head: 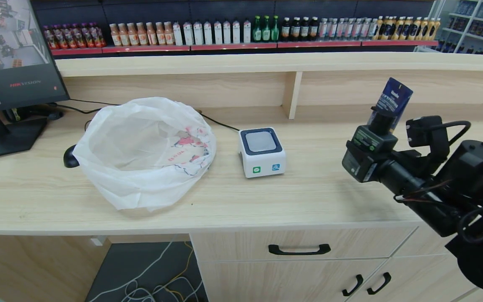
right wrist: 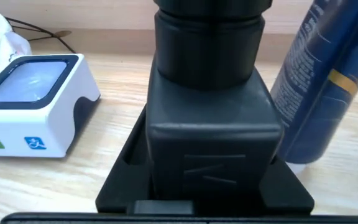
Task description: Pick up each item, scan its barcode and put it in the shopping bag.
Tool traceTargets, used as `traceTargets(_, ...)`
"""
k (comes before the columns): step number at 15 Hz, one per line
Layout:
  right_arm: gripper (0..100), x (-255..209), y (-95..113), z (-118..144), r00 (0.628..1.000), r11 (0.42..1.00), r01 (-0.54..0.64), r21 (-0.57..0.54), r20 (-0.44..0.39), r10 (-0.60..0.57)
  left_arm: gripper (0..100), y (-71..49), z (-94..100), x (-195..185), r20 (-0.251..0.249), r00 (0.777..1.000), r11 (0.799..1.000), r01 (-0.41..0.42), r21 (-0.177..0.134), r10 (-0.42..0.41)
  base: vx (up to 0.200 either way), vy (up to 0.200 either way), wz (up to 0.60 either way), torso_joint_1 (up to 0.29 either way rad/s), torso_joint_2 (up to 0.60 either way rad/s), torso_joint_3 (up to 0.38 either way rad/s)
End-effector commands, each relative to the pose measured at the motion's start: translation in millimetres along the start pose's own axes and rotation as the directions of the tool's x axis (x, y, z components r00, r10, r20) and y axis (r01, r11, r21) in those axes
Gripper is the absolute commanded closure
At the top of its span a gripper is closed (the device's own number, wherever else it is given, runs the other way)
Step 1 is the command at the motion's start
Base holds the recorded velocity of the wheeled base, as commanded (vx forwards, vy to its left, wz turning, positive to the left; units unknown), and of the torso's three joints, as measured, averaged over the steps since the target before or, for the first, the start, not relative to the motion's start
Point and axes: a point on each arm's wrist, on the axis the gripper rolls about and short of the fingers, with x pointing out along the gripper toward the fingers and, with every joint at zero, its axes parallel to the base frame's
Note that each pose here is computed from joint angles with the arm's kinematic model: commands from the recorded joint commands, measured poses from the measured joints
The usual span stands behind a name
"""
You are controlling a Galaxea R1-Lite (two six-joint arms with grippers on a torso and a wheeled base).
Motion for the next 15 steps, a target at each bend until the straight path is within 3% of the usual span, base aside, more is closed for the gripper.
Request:
traceTargets(1,100,-32.5,2.4,15.9,0.999,1.000,-0.022,0.004,0.027,0.022,0,0.0,0.0,0.0,0.000,1.000,1.000,-0.001,0.000,0.001,0.000,0.000,0.00,0.000,0.00,0.000)
traceTargets(6,100,-112.5,1.3,21.5,0.991,0.991,-0.131,0.005,0.020,0.130,0,0.0,0.0,0.0,0.000,1.000,1.000,-0.001,0.000,0.001,0.000,0.000,0.00,0.000,0.00,0.000)
traceTargets(12,100,-125.0,14.5,30.5,0.971,0.972,-0.233,0.015,0.062,0.232,0,0.0,0.0,0.0,0.000,1.000,1.000,-0.001,0.000,0.001,0.000,0.000,0.00,0.000,0.00,0.000)
traceTargets(15,100,-130.3,34.7,35.9,0.933,0.928,-0.358,0.100,0.086,0.351,0,0.0,0.0,0.0,0.000,1.000,1.000,-0.001,0.000,0.001,0.000,0.000,0.00,0.000,0.00,0.000)
